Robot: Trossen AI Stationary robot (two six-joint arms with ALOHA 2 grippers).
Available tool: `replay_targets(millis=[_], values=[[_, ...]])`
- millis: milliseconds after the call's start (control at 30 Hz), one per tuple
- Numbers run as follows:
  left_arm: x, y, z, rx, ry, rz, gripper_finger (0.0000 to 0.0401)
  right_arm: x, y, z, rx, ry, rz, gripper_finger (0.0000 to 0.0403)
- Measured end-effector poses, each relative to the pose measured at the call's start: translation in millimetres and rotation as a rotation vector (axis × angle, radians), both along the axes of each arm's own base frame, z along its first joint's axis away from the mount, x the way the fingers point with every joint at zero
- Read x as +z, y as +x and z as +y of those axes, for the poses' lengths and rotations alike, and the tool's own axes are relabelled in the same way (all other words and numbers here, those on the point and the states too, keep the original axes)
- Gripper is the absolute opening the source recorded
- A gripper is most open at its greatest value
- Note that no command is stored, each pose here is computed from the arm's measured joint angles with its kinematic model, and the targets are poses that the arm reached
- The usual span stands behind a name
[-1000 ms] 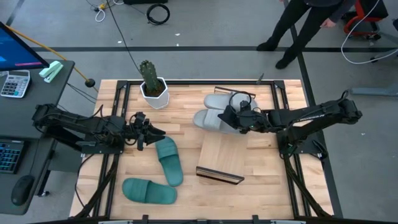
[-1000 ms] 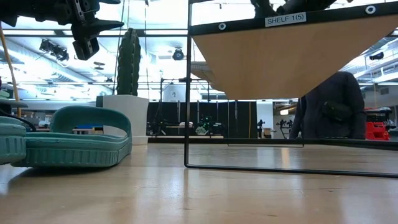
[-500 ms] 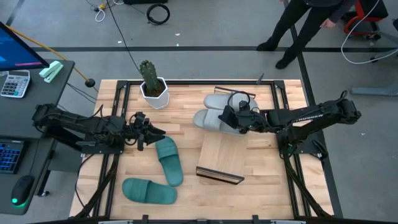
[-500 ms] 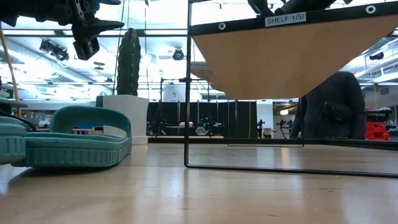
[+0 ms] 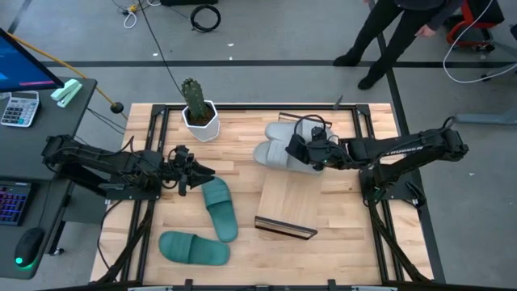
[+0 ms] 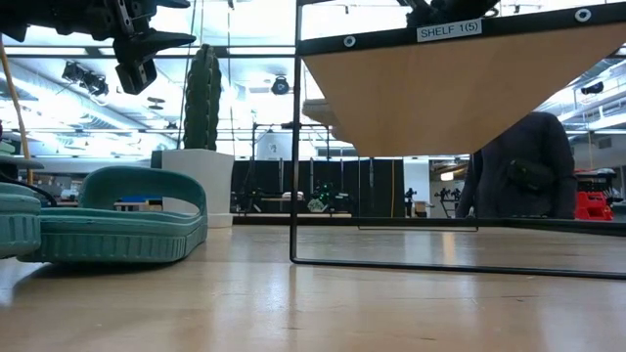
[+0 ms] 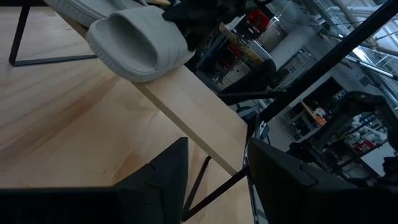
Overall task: Pick and place slides into the shelf
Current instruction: Put the gray slide on the shelf
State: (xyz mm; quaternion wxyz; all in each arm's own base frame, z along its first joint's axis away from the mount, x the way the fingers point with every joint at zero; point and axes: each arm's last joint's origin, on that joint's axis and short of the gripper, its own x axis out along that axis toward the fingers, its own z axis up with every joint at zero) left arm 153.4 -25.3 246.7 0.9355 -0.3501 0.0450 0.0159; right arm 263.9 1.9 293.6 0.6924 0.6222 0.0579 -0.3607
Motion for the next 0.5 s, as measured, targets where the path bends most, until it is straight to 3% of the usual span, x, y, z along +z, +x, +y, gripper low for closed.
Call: replay_targets(millis=[500], values=[[0.0,0.0,0.0,-0.001,0.014,0.000,0.0172,3.7,-3.7,1.7,-0.030,0.012,0.041,0.0004]])
